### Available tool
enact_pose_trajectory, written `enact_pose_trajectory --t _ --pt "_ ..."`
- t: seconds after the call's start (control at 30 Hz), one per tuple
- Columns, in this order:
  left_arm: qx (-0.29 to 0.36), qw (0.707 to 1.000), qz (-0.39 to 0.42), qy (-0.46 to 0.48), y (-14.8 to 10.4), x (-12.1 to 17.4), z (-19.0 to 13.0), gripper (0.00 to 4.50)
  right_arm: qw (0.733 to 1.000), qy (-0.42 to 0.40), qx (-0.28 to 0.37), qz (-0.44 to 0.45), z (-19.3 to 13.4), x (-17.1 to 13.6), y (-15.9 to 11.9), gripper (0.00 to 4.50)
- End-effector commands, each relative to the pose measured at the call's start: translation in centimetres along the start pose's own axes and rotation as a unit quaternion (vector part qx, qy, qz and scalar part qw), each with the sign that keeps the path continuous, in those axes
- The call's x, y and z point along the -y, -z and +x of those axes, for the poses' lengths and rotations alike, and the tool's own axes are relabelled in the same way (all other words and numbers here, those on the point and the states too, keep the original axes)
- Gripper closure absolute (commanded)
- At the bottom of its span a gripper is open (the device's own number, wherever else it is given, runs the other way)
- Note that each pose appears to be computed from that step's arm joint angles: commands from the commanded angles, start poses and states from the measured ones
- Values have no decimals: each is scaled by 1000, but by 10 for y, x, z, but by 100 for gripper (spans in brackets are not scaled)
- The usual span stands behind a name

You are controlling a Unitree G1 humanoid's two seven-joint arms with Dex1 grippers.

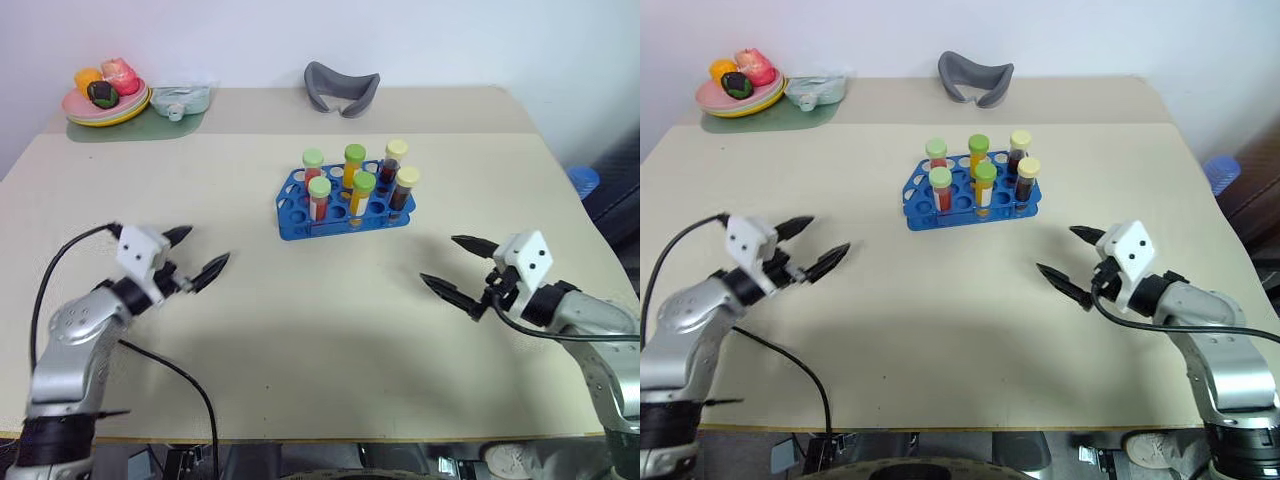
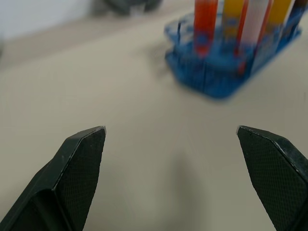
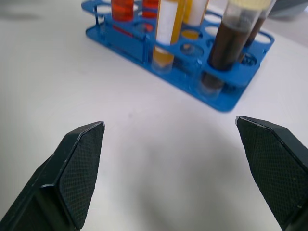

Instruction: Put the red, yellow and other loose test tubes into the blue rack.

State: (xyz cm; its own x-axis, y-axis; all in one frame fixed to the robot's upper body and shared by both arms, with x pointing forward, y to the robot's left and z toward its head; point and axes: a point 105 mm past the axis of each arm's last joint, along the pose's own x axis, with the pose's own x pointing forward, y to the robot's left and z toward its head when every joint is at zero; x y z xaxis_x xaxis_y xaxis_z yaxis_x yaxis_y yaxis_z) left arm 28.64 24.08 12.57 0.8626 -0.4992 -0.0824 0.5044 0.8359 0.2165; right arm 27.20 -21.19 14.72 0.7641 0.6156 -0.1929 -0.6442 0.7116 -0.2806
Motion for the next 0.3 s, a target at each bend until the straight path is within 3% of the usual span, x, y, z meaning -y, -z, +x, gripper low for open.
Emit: enact_pose_trajectory --t 0.03,0.3 --pt "10 1000 11 1 -8 -1 -14 5 1000 18 11 -15 -7 11 -7 0" --pt "11 1000 5 -21 -6 4 -16 5 999 30 12 -5 -4 20 -8 0"
